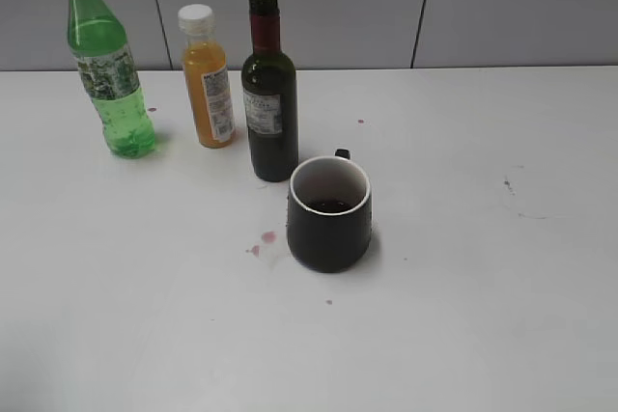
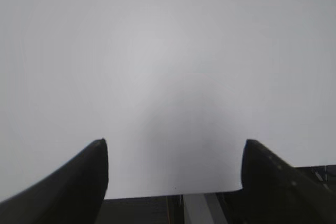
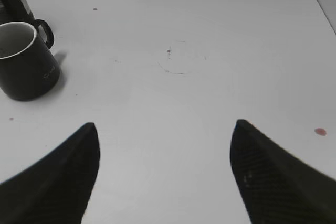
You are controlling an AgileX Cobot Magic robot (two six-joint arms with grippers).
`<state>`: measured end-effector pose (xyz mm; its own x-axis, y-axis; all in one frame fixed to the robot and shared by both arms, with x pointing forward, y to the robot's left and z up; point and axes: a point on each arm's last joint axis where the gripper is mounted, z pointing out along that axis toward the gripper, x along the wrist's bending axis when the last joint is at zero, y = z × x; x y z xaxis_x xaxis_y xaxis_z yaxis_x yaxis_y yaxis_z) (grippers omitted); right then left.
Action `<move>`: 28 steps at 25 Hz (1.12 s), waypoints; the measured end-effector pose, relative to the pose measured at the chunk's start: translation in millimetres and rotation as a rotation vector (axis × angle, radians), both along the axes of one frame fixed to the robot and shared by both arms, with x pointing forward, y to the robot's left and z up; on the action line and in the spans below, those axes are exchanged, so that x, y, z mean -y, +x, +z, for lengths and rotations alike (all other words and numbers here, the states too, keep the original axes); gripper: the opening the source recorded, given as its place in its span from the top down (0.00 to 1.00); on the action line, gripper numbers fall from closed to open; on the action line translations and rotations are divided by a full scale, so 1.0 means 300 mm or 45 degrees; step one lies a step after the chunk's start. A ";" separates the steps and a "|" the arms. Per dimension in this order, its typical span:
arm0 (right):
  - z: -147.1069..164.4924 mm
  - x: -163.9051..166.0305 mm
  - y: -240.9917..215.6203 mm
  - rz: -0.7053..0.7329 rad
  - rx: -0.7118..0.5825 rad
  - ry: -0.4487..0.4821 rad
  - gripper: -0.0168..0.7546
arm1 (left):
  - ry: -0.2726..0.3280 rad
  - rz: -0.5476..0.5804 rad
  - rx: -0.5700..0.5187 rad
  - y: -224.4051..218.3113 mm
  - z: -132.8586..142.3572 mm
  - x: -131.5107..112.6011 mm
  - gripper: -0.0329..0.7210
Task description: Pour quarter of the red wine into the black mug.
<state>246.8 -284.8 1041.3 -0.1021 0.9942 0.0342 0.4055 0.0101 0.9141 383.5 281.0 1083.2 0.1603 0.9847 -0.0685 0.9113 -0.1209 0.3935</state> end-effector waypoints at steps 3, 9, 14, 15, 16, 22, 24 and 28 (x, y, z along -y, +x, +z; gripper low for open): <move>0.000 0.000 0.000 0.000 0.000 0.000 0.22 | -0.019 -0.002 0.048 -0.090 -0.022 -0.004 0.17; 0.000 0.000 0.000 -0.001 0.000 0.001 0.22 | -0.042 0.001 0.284 -0.254 -0.062 -0.017 0.17; 0.000 0.000 0.000 -0.001 0.000 0.001 0.22 | -0.059 0.010 0.535 -0.349 -0.095 -0.027 0.17; 0.000 0.000 0.000 -0.001 0.000 0.001 0.22 | -0.060 0.011 0.575 -0.369 -0.098 -0.029 0.17; 0.000 0.000 0.000 -0.001 0.000 0.001 0.22 | -0.058 0.013 0.617 -0.387 -0.098 -0.032 0.17; 0.000 0.000 0.000 0.000 0.000 0.000 0.22 | -0.062 0.016 0.817 -0.467 -0.093 -0.041 0.17; 0.000 0.000 0.000 0.000 0.000 0.000 0.22 | -0.065 0.016 0.861 -0.486 -0.092 -0.043 0.17; 0.000 0.000 0.000 0.000 0.000 0.000 0.22 | -0.067 0.016 0.909 -0.505 -0.093 -0.045 0.17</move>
